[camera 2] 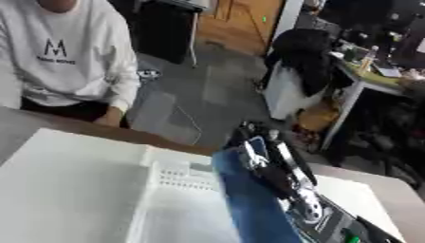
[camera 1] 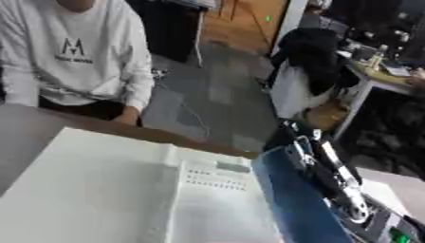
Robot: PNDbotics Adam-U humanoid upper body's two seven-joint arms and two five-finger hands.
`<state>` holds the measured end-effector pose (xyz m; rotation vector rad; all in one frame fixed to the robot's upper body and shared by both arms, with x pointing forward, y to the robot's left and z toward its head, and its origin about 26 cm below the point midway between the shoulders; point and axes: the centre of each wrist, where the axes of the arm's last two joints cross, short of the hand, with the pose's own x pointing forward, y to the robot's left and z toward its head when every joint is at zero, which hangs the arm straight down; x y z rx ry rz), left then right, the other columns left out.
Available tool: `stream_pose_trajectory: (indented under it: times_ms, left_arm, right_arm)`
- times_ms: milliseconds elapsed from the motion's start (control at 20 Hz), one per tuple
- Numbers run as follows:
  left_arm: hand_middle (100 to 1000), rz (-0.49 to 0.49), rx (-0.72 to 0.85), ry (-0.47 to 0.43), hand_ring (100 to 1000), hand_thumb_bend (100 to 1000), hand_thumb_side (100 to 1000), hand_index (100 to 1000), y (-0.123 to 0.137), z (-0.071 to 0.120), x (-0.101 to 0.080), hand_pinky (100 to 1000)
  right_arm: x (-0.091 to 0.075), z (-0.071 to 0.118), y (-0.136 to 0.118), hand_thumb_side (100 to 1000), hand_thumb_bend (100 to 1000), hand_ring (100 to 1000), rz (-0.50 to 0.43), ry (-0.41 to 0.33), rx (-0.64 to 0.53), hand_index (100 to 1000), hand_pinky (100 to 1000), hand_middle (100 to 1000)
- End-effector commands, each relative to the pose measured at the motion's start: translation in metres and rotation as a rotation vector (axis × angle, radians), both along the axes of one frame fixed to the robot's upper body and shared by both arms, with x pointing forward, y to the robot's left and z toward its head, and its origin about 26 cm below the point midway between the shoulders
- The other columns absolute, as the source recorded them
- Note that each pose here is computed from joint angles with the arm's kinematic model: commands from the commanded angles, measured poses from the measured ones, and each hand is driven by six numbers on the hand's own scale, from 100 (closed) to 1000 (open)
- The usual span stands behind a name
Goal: Pick up objects on the table and place them in the box.
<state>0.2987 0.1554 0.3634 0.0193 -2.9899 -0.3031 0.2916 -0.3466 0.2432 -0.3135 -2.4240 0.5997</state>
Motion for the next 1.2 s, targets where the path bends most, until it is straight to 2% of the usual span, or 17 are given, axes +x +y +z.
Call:
stream_pose_trajectory:
  times_ms: [50,400,700,750,800,850,900,950,1150,1200]
  left_arm:
    - [774,-0.002,-0.001,-0.036,659,714,1000,839,0.0,0.007,-0.006,794]
    - [774,0.001,-0.001,-0.034,658,716,1000,839,0.0,0.008,-0.006,794]
    - [773,0.023,0.016,-0.035,656,721,1000,839,0.003,0.007,-0.005,793]
    - [773,0.029,0.02,-0.035,655,723,1000,839,0.004,0.006,-0.005,792]
    - [773,0.036,0.025,-0.037,655,723,1000,839,0.005,0.006,-0.004,792]
    - [774,0.043,0.032,-0.041,656,726,1000,839,0.007,0.006,-0.004,793]
    - [774,0.053,0.042,-0.045,656,726,1000,839,0.008,0.005,-0.004,793]
    - [773,0.061,0.051,-0.047,654,733,1000,840,0.01,0.004,-0.003,792]
    - [775,0.124,0.086,-0.038,654,743,1000,842,0.022,-0.003,0.0,793]
    - [777,0.144,0.095,-0.033,655,688,1000,842,0.026,-0.006,0.002,793]
  right_arm:
    - [0.002,0.005,-0.009,875,100,934,-0.015,-0.066,-0.088,1000,991,901]
    - [0.006,-0.005,-0.015,898,100,945,-0.04,-0.081,-0.127,1000,997,918]
    - [0.005,-0.01,-0.019,901,100,930,-0.06,-0.076,-0.114,1000,956,905]
    - [0.004,-0.011,-0.02,888,100,904,-0.069,-0.074,-0.107,996,905,892]
    - [0.003,-0.012,-0.021,888,100,904,-0.075,-0.072,-0.094,996,905,892]
    - [0.002,-0.013,-0.022,883,100,856,-0.079,-0.067,-0.079,981,868,863]
    - [0.001,-0.015,-0.022,883,100,856,-0.077,-0.06,-0.065,981,868,863]
    - [-0.001,-0.015,-0.022,877,101,824,-0.074,-0.057,-0.056,965,825,844]
    - [-0.02,-0.024,-0.021,878,100,814,-0.06,-0.054,-0.023,949,808,831]
    - [-0.027,-0.03,-0.023,594,100,814,-0.06,-0.056,-0.017,947,809,832]
